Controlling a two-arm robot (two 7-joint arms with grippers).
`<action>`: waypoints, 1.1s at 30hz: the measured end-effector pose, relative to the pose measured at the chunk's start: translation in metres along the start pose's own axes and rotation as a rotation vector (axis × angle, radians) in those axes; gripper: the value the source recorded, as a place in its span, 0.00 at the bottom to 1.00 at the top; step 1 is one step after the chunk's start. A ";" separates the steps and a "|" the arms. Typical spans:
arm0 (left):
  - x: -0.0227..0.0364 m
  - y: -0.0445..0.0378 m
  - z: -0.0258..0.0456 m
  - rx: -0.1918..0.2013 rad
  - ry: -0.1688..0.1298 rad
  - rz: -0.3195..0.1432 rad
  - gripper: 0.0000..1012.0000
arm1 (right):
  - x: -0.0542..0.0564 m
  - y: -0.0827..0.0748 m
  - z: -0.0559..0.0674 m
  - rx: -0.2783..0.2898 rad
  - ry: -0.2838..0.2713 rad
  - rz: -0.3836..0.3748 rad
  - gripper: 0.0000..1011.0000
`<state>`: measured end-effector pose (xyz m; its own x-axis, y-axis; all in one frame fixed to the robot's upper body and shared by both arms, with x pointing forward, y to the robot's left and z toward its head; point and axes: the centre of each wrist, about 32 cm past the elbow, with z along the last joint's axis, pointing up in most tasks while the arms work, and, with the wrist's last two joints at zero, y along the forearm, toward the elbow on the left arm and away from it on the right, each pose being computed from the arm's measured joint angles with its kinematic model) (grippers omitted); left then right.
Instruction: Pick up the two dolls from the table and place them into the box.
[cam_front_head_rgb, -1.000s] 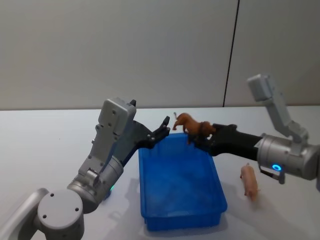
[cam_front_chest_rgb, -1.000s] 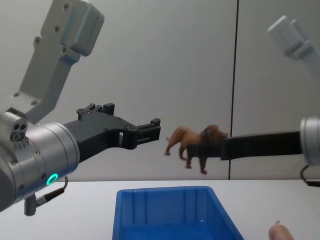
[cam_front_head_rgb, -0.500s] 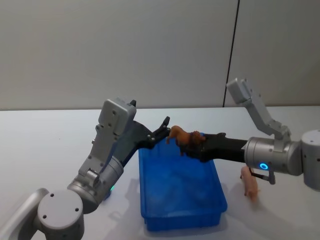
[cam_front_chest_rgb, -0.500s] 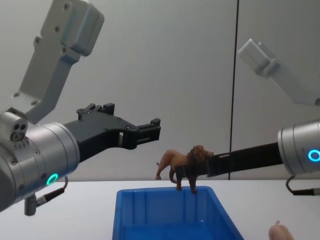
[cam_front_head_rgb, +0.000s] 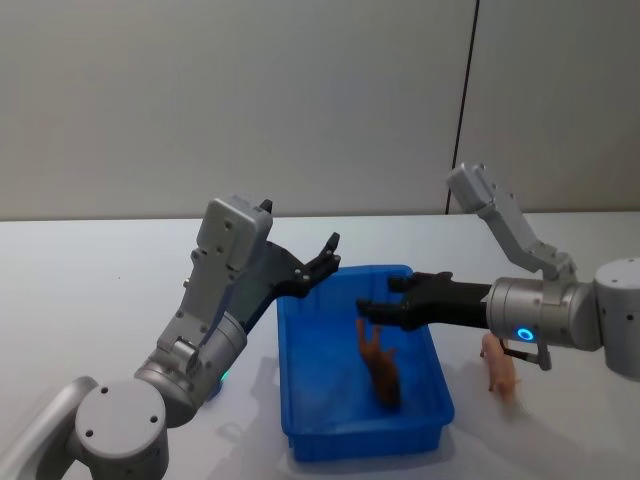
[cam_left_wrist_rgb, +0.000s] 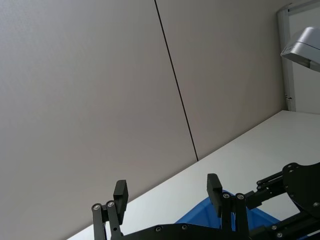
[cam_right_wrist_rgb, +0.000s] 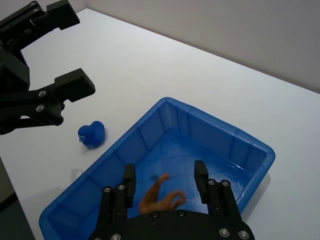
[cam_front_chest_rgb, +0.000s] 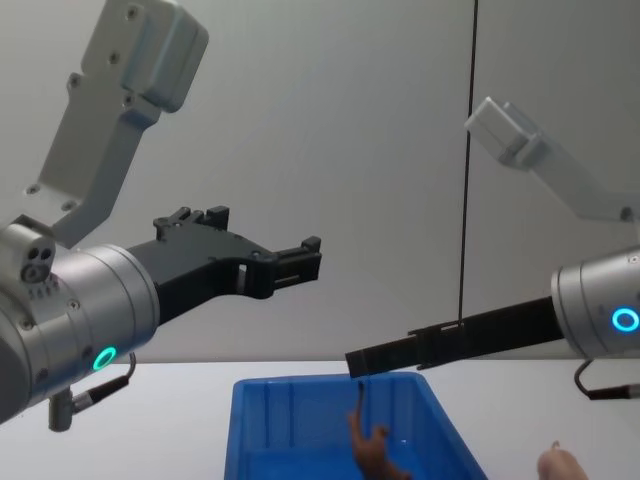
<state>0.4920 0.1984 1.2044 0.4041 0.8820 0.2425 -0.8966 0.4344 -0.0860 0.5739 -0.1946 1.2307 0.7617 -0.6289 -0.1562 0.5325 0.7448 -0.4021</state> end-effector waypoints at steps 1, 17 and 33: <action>0.0000 0.0000 0.0000 0.000 0.000 0.000 0.99 | 0.000 0.000 0.000 -0.003 0.000 -0.001 0.67; 0.0000 0.0000 0.0000 0.000 0.000 0.000 0.99 | 0.002 -0.004 0.001 0.024 -0.008 -0.017 0.99; 0.0000 0.0000 0.0000 0.000 0.000 0.000 0.99 | 0.006 -0.036 -0.006 0.215 0.016 -0.148 0.99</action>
<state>0.4920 0.1984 1.2044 0.4041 0.8820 0.2425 -0.8966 0.4344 -0.0860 0.5573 -0.2268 1.2391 0.6647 -0.7365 -0.1252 0.7051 0.6739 -0.2207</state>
